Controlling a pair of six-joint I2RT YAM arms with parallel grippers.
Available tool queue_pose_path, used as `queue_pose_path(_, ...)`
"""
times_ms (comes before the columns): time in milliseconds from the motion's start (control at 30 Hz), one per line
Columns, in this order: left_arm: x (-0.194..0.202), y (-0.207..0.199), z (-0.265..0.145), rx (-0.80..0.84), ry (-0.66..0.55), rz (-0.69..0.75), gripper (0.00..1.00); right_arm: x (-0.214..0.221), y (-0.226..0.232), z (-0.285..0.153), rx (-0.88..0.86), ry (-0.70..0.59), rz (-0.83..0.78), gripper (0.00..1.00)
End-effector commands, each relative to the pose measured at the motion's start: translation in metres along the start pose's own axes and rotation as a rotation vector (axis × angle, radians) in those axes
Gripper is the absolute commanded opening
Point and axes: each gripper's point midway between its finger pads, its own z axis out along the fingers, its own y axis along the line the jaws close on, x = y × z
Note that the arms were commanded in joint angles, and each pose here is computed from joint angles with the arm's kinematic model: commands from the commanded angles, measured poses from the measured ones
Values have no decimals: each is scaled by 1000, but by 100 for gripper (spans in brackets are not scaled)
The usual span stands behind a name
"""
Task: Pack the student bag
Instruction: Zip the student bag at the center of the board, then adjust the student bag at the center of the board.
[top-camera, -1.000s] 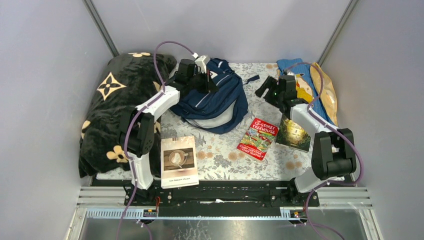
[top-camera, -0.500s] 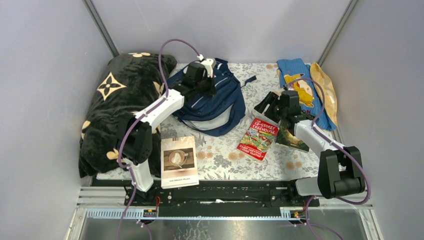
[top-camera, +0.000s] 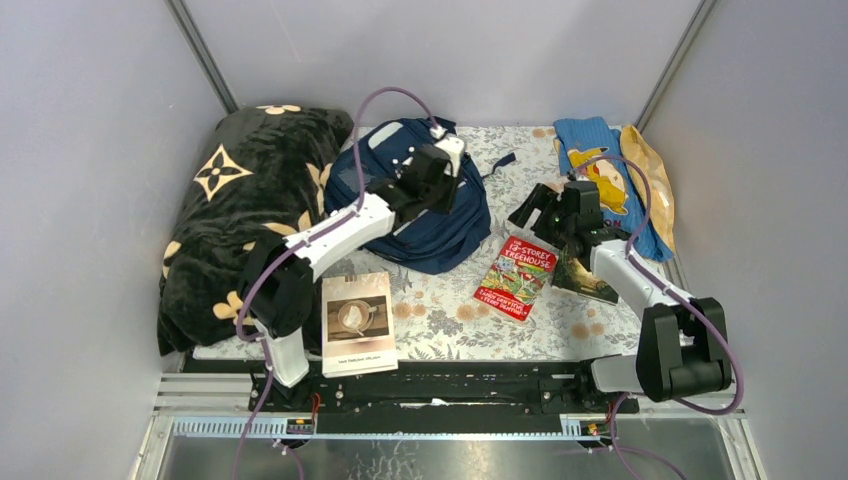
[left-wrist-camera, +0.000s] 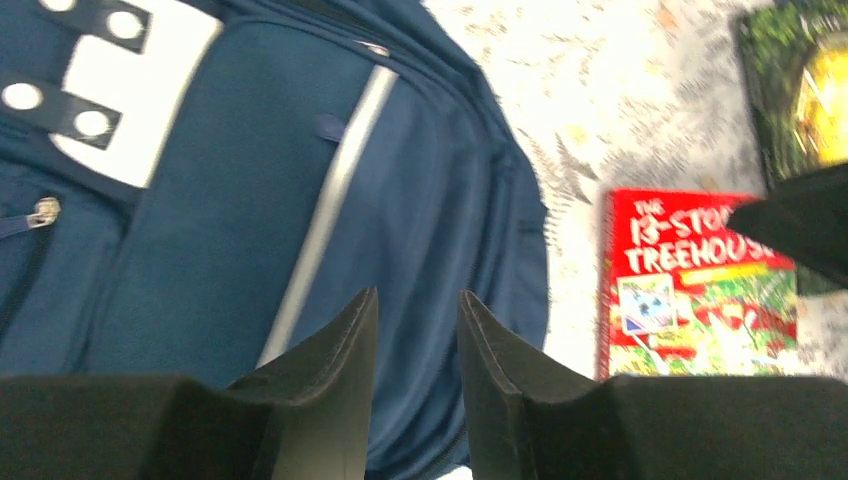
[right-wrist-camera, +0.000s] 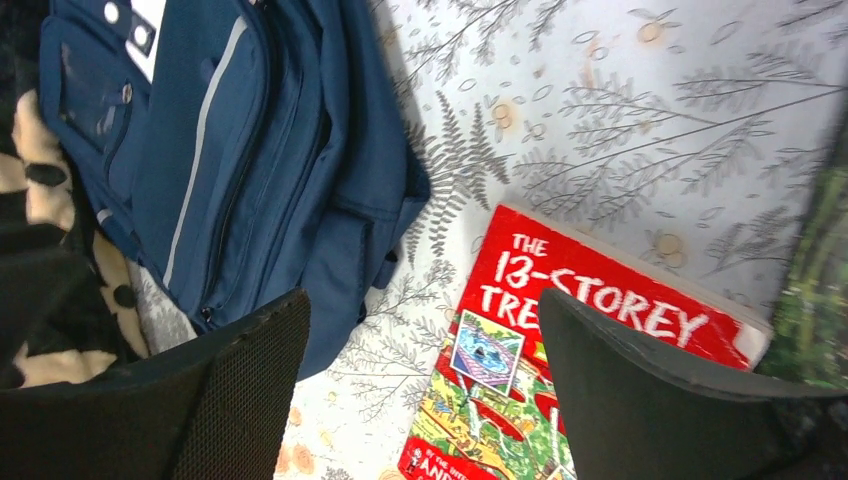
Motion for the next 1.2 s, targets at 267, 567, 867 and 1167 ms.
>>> queue_pose_path(267, 62, -75, 35, 52, 146, 176, 49, -39, -10, -35, 72, -149, 55, 91)
queue_pose_path(567, 87, -59, 52, -47, 210, 166, 40, -32, -5, -27, 27, -110, 33, 89)
queue_pose_path(867, 73, -54, 40, -75, 162, 129, 34, -24, -4, -19, 7, -69, 49, 88)
queue_pose_path(1167, 45, -49, 18, -100, 42, 90, 47, -22, -7, -13, 15, -56, 41, 88)
